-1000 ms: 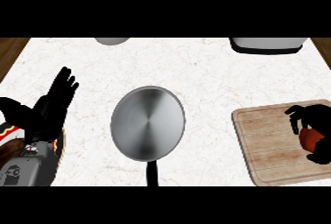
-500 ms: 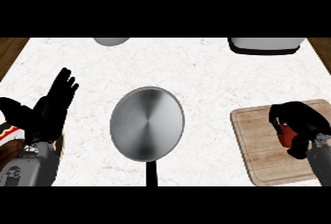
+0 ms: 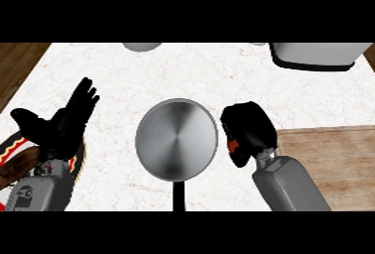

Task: Pick the bell pepper from the cutting board and place it in the pan

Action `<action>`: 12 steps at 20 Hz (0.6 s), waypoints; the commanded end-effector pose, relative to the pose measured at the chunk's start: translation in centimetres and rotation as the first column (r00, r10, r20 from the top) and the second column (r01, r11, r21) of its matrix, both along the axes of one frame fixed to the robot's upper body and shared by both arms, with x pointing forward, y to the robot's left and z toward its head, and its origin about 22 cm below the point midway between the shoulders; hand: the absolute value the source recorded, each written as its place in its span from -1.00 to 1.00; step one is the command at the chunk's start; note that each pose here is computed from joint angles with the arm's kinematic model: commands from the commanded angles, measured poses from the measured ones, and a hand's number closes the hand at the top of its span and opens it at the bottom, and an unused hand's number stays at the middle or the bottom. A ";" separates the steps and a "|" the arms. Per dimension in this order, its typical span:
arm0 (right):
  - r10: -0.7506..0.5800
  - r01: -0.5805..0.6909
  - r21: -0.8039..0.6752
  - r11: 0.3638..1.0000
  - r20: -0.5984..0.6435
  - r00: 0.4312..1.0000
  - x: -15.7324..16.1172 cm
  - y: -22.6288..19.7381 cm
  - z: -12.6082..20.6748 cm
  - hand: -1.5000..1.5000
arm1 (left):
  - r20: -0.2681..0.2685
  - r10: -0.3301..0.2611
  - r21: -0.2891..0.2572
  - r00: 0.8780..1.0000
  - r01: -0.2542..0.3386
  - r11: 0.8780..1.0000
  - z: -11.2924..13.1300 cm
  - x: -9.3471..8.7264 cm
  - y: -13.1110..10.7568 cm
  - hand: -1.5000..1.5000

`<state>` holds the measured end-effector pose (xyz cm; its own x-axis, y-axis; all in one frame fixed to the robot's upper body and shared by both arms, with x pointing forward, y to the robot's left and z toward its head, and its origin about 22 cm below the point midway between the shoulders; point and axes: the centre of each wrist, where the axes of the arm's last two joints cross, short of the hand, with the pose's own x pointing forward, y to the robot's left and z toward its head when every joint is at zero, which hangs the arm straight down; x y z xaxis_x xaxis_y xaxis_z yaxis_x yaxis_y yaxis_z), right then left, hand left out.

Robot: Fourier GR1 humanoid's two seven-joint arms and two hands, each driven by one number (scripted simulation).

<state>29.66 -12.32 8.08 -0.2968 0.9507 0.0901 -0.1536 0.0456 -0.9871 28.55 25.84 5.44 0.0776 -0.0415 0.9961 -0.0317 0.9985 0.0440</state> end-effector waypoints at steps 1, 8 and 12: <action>-0.038 0.032 0.027 0.999 0.228 0.973 -1.8 5.5 4.8 1.00 | -0.008 -0.014 0.004 1.000 0.014 1.000 -0.2 0.2 -0.4 0.00; -0.159 0.151 0.050 0.987 0.383 0.910 -5.3 10.5 8.1 1.00 | 0.004 -0.041 0.004 0.999 0.041 0.999 0.2 0.8 -1.2 0.00; -0.272 0.246 0.117 0.962 0.407 0.872 -6.5 12.2 9.5 1.00 | 0.009 -0.052 -0.002 0.999 0.052 0.999 0.5 1.2 -1.9 0.00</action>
